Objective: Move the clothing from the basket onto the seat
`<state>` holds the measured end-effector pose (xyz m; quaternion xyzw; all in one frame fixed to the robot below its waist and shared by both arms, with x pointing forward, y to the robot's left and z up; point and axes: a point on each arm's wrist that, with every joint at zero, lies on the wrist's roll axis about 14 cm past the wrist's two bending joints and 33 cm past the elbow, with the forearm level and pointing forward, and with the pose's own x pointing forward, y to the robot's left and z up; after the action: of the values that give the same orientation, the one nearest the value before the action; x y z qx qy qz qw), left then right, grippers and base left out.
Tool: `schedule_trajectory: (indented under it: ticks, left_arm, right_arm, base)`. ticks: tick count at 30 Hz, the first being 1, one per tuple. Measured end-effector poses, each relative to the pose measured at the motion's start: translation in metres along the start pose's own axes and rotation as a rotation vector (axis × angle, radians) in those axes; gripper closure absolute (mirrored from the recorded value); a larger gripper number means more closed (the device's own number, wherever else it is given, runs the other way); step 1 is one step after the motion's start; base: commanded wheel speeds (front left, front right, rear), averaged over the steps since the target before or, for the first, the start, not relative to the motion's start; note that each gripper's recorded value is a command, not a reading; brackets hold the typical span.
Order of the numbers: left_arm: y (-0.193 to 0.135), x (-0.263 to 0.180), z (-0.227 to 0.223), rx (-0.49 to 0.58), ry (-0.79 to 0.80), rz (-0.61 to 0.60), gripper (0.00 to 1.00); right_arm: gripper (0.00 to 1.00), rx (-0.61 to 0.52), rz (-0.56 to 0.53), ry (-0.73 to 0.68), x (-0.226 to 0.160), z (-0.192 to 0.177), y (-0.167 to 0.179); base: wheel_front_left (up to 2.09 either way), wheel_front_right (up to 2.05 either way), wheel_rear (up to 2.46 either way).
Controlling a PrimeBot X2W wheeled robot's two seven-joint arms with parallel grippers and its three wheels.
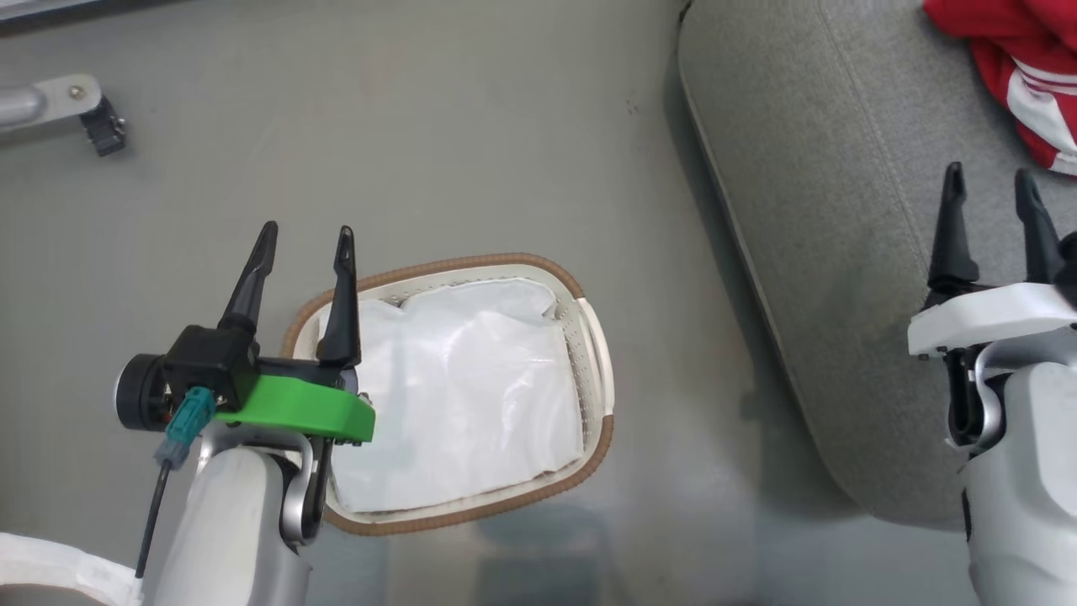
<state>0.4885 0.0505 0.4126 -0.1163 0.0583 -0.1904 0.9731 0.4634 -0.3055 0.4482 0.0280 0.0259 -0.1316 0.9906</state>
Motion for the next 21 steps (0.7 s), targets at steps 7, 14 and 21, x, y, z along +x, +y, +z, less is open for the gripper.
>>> schedule_trajectory:
  ticks: [7, 14, 21]
  left_arm:
    - [0.042, -0.031, 0.017, 0.053, -0.019, 0.155, 0.0]
    - [0.072, -0.058, 0.034, 0.087, -0.045, 0.267, 0.0]
    - [0.08, -0.079, 0.044, 0.099, -0.056, 0.306, 0.0]
  right_arm:
    - [0.0, 0.064, 0.177, -0.025, 0.006, 0.006, 0.075]
    - [0.0, 0.108, 0.315, -0.067, 0.003, 0.024, 0.13]
    - [0.0, 0.108, 0.415, -0.067, -0.015, 0.027, 0.163]
  base:
    - [0.0, 0.0, 0.0]
    - [0.0, 0.0, 0.0]
    - [0.0, 0.0, 0.0]
